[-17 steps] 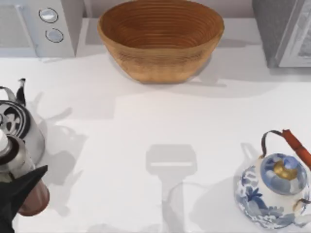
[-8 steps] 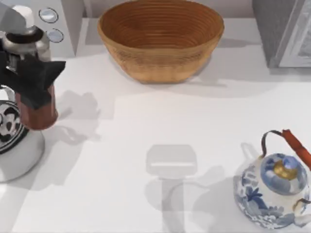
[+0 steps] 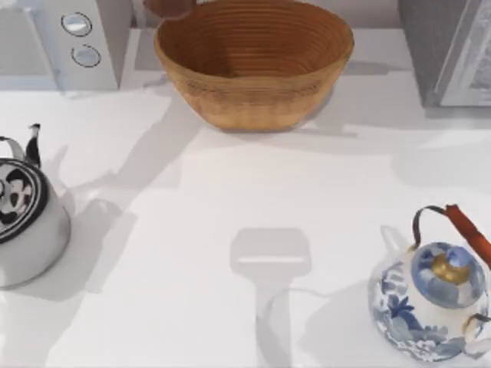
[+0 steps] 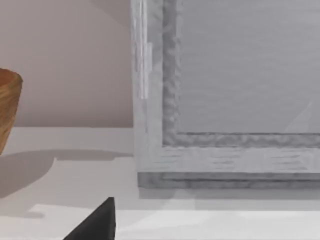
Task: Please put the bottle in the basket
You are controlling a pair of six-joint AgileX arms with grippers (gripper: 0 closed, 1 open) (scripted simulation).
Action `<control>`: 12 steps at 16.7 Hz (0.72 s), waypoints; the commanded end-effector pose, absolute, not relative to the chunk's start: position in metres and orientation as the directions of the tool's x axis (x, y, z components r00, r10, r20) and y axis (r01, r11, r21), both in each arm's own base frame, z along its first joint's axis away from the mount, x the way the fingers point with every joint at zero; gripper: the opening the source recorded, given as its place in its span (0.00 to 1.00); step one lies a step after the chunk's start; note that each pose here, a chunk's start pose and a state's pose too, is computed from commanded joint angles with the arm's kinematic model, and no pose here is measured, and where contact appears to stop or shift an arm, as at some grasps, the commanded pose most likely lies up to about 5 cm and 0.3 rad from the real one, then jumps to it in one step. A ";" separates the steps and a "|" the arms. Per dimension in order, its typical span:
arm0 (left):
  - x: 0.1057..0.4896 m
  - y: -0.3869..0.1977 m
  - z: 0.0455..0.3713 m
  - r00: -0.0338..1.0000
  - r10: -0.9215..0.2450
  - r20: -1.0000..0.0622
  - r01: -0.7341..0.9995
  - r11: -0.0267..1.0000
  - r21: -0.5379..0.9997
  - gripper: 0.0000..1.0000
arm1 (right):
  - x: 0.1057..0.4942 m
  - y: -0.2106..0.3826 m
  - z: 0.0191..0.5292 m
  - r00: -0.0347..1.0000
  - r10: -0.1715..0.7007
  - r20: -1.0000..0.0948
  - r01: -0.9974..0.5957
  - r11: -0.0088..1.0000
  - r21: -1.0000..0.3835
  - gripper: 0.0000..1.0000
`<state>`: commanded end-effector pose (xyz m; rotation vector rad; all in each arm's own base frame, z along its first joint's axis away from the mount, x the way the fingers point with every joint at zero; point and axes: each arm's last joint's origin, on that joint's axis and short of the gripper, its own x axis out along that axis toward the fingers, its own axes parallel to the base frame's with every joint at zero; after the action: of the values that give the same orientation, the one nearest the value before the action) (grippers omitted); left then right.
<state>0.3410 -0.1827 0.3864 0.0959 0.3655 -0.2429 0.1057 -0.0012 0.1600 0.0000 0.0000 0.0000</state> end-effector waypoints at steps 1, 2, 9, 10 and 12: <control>0.351 -0.202 0.390 0.921 -0.186 -0.341 0.213 0.976 0.041 0.00 | 0.106 -0.001 0.160 1.000 0.000 0.000 0.000 1.000 0.000 1.00; 0.360 -0.222 0.389 0.933 -0.157 -0.324 0.177 0.984 0.034 0.00 | 0.106 -0.001 0.160 1.000 0.000 0.000 0.000 1.000 0.000 1.00; 0.395 -0.288 0.358 0.956 -0.004 -0.293 0.006 1.000 0.007 0.00 | 0.106 -0.001 0.160 1.000 0.000 0.000 0.000 1.000 0.000 1.00; 0.396 -0.289 0.357 0.956 -0.002 -0.293 0.004 1.000 0.006 0.00 | 0.106 -0.001 0.160 1.000 0.000 0.000 0.000 1.000 0.000 1.00; 0.396 -0.289 0.357 0.956 -0.002 -0.293 0.004 1.000 0.006 0.00 | 0.106 -0.001 0.160 1.000 0.000 0.000 0.000 1.000 0.000 1.00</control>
<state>0.3956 -0.2887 0.3572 0.0067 0.2970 -0.0027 0.1057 -0.0012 0.1600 0.0000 0.0000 0.0000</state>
